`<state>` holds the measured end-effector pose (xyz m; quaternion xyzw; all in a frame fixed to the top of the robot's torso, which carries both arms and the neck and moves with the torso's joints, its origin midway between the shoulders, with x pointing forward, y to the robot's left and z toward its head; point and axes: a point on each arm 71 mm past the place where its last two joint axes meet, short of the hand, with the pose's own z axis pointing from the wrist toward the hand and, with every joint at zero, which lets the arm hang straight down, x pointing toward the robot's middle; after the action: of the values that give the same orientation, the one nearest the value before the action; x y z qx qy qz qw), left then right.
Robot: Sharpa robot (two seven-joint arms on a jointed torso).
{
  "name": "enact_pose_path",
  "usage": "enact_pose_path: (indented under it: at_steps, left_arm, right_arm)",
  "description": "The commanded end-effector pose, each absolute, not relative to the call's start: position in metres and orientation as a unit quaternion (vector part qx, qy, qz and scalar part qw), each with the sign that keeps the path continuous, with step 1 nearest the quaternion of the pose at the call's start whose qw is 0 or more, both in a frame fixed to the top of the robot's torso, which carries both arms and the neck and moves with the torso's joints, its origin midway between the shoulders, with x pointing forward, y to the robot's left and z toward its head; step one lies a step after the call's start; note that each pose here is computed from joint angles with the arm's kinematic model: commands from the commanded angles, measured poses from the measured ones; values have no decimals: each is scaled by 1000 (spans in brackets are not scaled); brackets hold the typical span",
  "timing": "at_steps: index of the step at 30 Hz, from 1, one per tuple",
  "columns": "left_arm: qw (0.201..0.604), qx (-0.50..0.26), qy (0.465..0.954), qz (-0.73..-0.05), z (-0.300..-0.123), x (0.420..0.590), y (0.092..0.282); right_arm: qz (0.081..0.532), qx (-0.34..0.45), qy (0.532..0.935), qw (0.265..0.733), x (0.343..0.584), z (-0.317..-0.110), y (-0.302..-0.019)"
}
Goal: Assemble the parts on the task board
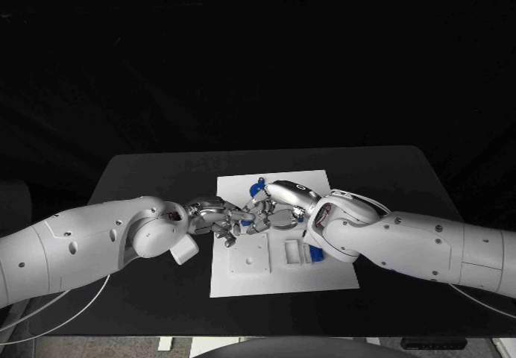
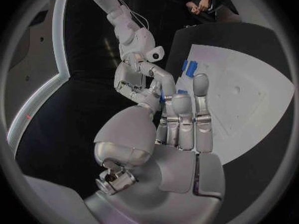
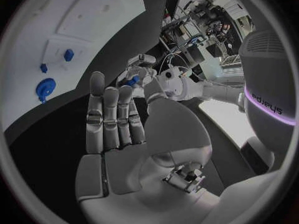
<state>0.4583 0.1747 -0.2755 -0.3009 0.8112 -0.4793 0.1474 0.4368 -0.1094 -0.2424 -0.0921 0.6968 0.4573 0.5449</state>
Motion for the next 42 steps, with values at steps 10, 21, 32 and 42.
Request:
enact_pose_path:
  at_steps: [10, 21, 32, 42]
  left_arm:
    - [141, -288, 813, -486, -273, 456, 170]
    - [139, -284, 815, -486, -273, 455, 169]
    - [133, -287, 813, -488, -272, 454, 168]
    - [128, -291, 815, -485, -273, 454, 170]
  right_arm:
    - [453, -110, 705, 534, 434, -247, -108]
    - [457, -109, 700, 538, 434, -245, -108]
    - [458, -108, 693, 546, 435, -244, -108]
    - [459, -106, 687, 552, 435, -243, -110]
